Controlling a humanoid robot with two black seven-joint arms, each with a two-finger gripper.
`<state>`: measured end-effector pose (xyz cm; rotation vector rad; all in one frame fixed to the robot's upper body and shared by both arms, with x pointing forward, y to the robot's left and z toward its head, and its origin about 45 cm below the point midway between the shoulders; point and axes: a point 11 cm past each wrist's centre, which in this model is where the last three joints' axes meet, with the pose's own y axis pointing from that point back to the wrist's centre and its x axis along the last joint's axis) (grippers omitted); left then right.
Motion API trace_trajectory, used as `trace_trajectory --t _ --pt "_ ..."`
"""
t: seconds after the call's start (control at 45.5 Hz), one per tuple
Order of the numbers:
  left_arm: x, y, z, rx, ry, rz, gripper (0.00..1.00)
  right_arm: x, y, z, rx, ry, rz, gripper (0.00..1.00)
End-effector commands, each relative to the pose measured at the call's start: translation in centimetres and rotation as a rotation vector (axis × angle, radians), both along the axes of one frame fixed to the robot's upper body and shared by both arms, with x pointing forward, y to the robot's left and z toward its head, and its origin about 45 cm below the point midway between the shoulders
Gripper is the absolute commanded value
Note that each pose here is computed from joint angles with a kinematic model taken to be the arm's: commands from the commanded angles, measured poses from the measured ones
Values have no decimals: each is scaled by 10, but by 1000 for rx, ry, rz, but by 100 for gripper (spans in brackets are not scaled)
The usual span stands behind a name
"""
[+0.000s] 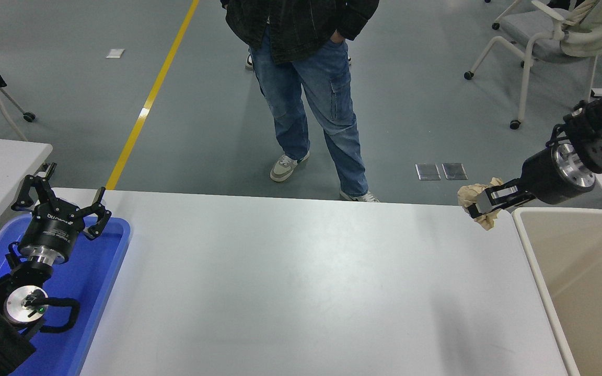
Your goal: Clean the table surface
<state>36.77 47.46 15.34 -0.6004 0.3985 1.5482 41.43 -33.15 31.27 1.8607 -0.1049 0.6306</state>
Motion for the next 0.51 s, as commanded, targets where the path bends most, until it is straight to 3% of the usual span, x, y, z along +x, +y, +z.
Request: trace_trajectory --t 0.0,0.484 --pt "0 0 0 0 0 0 100 11 -24 -6 133 -26 -159 0" --pt "0 0 0 0 0 0 100 11 -154 -43 332 -159 -693 0"
